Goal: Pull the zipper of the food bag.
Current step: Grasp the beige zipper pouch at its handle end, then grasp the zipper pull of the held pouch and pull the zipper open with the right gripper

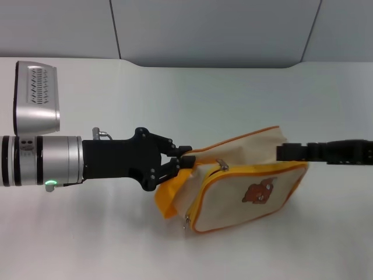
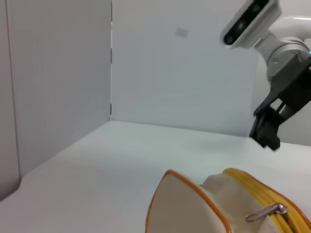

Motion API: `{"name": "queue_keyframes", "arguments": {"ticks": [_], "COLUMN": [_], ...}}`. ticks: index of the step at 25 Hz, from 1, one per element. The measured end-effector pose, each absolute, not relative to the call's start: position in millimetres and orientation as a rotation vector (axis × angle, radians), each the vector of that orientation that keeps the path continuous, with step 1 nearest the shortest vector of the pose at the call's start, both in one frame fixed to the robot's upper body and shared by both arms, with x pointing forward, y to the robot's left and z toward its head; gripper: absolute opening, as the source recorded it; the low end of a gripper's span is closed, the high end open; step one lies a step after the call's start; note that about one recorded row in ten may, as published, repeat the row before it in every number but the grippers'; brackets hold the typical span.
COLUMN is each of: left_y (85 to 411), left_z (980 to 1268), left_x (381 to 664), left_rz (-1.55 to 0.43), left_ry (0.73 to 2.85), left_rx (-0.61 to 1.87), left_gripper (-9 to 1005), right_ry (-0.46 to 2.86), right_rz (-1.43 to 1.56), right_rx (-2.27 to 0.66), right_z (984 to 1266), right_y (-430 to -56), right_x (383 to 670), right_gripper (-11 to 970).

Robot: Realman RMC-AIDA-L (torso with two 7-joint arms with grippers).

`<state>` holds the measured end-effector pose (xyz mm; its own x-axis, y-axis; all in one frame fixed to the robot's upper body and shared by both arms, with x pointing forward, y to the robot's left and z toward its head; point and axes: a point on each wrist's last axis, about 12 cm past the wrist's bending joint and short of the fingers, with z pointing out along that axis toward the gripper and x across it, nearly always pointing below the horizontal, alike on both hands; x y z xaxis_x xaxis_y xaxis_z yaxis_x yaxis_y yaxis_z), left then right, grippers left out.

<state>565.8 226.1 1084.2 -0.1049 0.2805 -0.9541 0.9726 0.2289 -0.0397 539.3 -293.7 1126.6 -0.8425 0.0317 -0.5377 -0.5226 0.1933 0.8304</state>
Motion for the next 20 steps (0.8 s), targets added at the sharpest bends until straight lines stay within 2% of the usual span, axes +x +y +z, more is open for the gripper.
{"name": "queue_keyframes", "arguments": {"ticks": [10,20], "left_y": [224,218], "left_z": [1093,1097], "left_x": [566,568], "left_rz": [-0.931,-0.920], "left_ry": [1.479,1.414], "left_rx": [1.252,1.276], "left_gripper": [139,126], "right_ry": [2.176,2.326], "right_rz": [1.741,1.692], "right_rx": [-0.304,-0.352], "right_z": [1135,1134], "right_y": [-275,-251], "right_x": [564,576], "right_gripper": [738,729]}}
